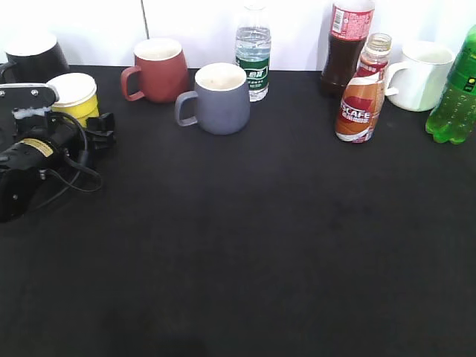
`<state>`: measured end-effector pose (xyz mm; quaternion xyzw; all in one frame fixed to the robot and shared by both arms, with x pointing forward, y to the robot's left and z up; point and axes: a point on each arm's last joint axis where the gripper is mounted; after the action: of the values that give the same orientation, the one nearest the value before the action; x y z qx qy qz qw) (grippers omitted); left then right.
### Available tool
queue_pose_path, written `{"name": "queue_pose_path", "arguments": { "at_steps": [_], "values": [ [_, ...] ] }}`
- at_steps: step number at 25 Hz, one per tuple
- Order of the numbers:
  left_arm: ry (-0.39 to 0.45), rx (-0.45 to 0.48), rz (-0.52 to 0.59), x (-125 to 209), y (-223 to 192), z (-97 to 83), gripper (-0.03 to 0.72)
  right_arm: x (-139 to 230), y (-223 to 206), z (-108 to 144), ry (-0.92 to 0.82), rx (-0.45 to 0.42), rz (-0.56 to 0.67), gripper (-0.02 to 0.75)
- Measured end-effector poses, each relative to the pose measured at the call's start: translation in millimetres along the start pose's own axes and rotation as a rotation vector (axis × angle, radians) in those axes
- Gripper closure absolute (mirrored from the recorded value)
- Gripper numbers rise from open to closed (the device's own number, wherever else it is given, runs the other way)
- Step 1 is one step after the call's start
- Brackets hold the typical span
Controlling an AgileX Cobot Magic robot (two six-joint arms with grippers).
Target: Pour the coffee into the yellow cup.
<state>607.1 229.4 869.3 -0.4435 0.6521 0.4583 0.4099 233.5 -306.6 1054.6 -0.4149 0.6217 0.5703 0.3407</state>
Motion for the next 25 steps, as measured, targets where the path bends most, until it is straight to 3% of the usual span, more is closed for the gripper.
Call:
{"name": "queue_pose_path", "arguments": {
  "at_steps": [3,7,9,12,16,19,21,25],
  "values": [
    [-0.009,0.009,0.007,0,-1,1.1,0.23,0,0,0,0.0,0.0,0.0,0.148],
    [-0.076,0.104,0.06,-8,19,-12.9,0.237,0,0,0,0.0,0.0,0.0,0.148],
    [-0.159,0.242,0.051,-23,39,-33.1,0.237,0,0,0,0.0,0.0,0.0,0.148],
    [-0.209,0.499,0.063,-35,63,-75.4,0.238,0,0,0,0.0,0.0,0.0,0.148],
    [-0.239,0.787,0.126,-32,71,-129.2,0.238,0,0,0,0.0,0.0,0.0,0.148],
    [-0.252,0.972,0.21,-9,74,-164.8,0.238,0,0,0,0.0,0.0,0.0,0.148],
    [-0.27,1.027,0.262,8,79,-175.5,0.238,0,0,0,0.0,0.0,0.0,0.148],
    [-0.271,1.013,0.284,13,77,-174.1,0.238,0,0,0,0.0,0.0,0.0,0.148]
  ]
}}
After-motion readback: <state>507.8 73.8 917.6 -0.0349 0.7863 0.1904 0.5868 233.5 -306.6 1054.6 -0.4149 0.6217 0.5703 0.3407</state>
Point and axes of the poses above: a point on each arm's last joint axis where the gripper is mounted, y pointing back along that axis away from the gripper, z along the wrist's bending axis when the last joint is at zero, x = y × z, and after that the axes turned 9 degrees about y, right-handed
